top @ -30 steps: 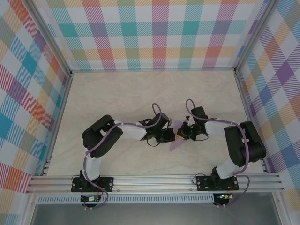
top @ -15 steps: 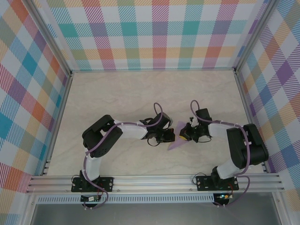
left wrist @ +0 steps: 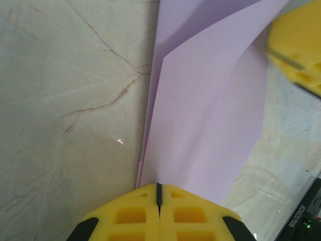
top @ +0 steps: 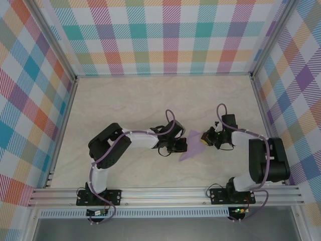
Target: Fold a paper plane with a square sheet of paper (pick it up from the middle)
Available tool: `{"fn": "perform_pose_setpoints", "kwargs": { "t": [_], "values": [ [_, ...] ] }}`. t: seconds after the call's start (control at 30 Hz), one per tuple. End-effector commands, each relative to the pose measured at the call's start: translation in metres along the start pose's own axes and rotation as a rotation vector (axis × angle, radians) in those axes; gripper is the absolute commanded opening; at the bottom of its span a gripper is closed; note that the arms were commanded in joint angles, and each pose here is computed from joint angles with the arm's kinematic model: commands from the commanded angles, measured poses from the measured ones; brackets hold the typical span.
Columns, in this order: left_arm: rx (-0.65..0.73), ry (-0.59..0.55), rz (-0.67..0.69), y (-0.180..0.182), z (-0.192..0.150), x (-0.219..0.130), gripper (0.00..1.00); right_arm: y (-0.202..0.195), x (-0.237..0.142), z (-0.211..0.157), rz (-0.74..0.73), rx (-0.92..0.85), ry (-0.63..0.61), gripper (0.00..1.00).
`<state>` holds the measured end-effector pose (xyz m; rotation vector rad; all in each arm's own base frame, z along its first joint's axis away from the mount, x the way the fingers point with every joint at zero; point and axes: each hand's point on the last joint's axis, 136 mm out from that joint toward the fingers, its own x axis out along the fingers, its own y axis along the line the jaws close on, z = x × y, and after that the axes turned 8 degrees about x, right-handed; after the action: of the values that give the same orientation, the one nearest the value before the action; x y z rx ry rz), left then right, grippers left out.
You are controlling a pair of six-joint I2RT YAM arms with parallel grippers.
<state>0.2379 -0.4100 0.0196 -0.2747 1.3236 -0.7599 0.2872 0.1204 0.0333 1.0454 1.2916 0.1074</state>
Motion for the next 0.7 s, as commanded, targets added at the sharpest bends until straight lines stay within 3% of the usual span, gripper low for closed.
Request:
{"fn": "perform_pose_setpoints", "kwargs": {
  "t": [0.0,0.37,0.67],
  "values": [
    [-0.069,0.195,0.202,0.057,-0.058,0.013,0.0,0.029,-0.011,-0.009,0.14,-0.093,0.005,0.0],
    [-0.077,0.201,0.236,0.062,-0.059,0.013,0.0,0.025,0.019,-0.044,0.104,-0.145,0.161,0.0],
    [-0.113,0.247,0.297,0.078,-0.076,0.007,0.0,0.002,0.034,-0.019,-0.008,-0.104,0.126,0.0]
  ]
}}
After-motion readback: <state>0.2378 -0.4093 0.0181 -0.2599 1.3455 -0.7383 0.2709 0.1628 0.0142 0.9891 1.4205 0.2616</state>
